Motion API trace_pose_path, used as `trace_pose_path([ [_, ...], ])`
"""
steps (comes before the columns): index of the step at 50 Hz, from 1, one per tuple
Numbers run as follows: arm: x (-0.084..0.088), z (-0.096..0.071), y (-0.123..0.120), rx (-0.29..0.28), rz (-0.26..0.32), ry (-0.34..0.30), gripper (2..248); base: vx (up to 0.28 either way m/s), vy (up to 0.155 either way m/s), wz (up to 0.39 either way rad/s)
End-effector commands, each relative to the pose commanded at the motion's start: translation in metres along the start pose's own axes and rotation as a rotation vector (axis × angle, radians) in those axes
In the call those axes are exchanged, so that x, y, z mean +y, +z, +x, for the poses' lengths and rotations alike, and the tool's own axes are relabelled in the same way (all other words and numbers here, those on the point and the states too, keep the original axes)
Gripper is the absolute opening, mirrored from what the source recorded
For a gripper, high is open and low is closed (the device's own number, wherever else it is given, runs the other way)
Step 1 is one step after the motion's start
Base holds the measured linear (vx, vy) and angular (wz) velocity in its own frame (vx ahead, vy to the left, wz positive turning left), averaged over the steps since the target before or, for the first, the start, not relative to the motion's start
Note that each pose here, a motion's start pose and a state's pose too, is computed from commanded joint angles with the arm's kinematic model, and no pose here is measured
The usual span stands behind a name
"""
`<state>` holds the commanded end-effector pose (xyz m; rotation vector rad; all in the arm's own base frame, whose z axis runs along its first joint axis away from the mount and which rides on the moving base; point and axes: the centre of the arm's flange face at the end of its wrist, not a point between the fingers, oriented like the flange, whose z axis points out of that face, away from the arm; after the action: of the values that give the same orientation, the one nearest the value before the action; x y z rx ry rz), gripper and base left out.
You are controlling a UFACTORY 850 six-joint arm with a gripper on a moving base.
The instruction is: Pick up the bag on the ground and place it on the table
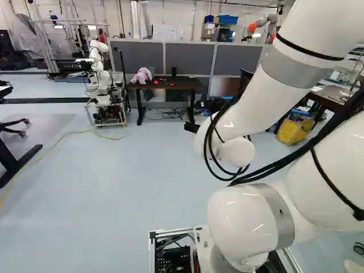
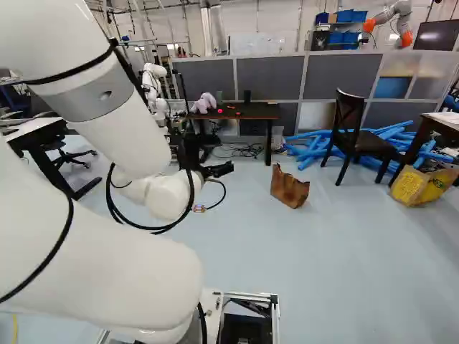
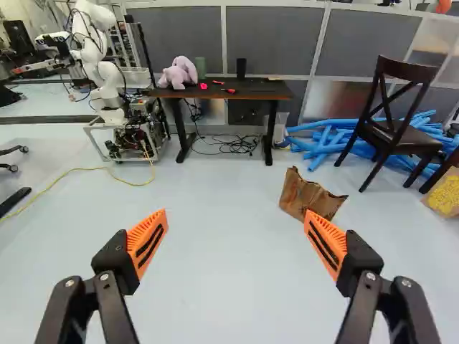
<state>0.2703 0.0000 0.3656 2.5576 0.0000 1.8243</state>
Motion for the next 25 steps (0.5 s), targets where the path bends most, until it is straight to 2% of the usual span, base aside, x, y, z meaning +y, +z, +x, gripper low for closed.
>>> trace_pose_path([
  [14,0.0,0.0,0.0,0.0,0.0,0.0,247,0.069,-0.067,0.004],
  [25,0.0,0.0,0.0,0.0,0.0,0.0,247,0.082,-0.108,0.005],
])
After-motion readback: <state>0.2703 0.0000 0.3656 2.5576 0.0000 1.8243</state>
